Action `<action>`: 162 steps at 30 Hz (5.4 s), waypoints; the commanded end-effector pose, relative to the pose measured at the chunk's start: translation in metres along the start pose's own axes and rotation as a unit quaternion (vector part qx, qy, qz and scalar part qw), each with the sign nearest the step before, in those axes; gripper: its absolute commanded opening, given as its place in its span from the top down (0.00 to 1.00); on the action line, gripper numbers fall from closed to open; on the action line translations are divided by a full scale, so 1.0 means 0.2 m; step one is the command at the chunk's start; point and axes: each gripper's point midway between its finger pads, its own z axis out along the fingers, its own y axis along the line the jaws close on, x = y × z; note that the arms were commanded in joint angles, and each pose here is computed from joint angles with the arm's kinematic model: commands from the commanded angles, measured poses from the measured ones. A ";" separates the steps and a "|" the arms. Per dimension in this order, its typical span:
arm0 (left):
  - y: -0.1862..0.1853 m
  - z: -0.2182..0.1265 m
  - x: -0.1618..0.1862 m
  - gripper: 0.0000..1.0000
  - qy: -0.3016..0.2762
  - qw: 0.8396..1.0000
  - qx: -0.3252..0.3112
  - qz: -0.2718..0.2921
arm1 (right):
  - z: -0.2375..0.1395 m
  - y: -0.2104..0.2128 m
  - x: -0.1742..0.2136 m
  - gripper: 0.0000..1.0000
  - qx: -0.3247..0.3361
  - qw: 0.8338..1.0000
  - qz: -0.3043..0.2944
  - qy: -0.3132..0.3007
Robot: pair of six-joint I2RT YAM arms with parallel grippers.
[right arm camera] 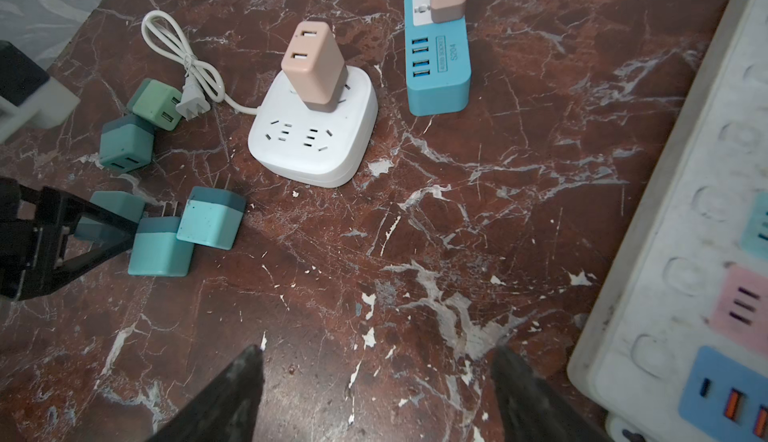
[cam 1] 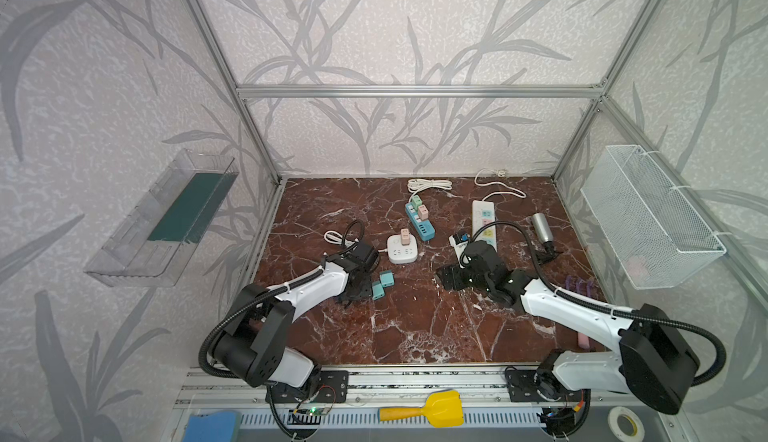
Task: Insert the plug
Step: 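Grasp a teal adapter with the left gripper and lift it, then bring teal adapter to right gripper while right gripper closes on it, then open left gripper and withdraw while right gripper carries the teal adapter, then carry the teal adapter over the white square power cube with right gripper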
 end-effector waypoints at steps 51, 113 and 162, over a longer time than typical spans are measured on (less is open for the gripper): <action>-0.88 -1.20 -0.35 1.00 -0.614 0.555 0.319 0.463 | -0.70 0.33 -0.54 0.36 -0.122 0.988 -0.055 -0.073; 0.28 -1.07 -0.93 0.01 -0.526 0.777 0.169 -0.302 | -0.33 0.35 -0.70 1.00 -0.011 0.999 -0.022 -0.031; 0.43 -0.93 -0.99 0.07 -0.498 0.746 0.217 -0.385 | 0.62 0.47 -0.41 1.00 0.120 0.979 -0.028 0.161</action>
